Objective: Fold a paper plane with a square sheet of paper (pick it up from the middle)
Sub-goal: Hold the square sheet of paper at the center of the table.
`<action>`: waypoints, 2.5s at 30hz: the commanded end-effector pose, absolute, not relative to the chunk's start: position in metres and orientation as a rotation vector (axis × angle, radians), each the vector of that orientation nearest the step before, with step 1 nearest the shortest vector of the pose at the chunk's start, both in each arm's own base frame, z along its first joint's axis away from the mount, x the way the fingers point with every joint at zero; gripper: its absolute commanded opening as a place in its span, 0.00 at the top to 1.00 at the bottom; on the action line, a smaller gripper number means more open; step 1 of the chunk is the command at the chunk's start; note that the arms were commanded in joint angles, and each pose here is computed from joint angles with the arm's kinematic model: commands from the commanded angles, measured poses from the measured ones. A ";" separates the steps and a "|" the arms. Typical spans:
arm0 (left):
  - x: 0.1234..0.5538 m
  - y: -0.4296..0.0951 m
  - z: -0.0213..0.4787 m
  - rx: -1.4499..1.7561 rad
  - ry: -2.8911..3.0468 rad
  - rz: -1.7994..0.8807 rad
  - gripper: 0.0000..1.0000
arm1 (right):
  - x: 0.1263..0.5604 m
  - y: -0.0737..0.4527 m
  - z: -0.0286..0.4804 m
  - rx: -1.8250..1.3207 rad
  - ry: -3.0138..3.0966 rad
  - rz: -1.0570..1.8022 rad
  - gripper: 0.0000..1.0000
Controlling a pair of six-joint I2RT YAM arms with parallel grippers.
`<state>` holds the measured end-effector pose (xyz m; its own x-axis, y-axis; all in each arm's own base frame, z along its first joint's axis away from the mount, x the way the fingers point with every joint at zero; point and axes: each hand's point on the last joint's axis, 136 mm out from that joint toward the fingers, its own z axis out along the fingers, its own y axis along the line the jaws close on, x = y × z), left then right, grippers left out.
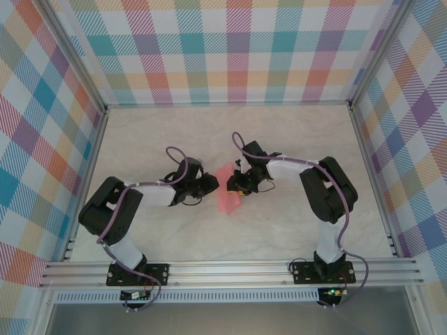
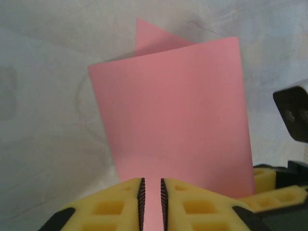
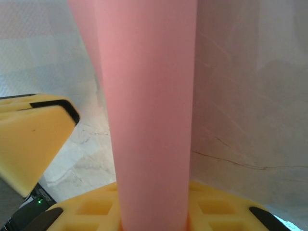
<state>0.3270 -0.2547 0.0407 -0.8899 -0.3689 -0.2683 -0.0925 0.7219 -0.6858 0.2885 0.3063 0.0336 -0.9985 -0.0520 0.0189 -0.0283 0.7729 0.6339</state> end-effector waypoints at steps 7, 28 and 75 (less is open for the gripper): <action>0.334 -0.265 0.014 -0.325 2.640 -0.824 0.93 | 0.283 0.298 0.022 0.050 -2.906 -0.999 0.70; 0.324 -0.269 -0.002 -0.257 2.756 -0.737 0.97 | 0.312 0.278 0.050 0.277 -3.118 -0.781 0.39; 0.333 -0.254 0.050 -0.352 2.615 -0.724 0.63 | 0.325 0.257 0.002 -0.117 -3.190 -0.642 0.60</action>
<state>0.3442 -0.2530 0.0482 -0.8819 -0.3454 -0.3208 -0.1287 0.8311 -0.5411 0.3241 0.2758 0.0211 -0.9931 0.0160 -0.1158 -0.0382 0.8919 0.4507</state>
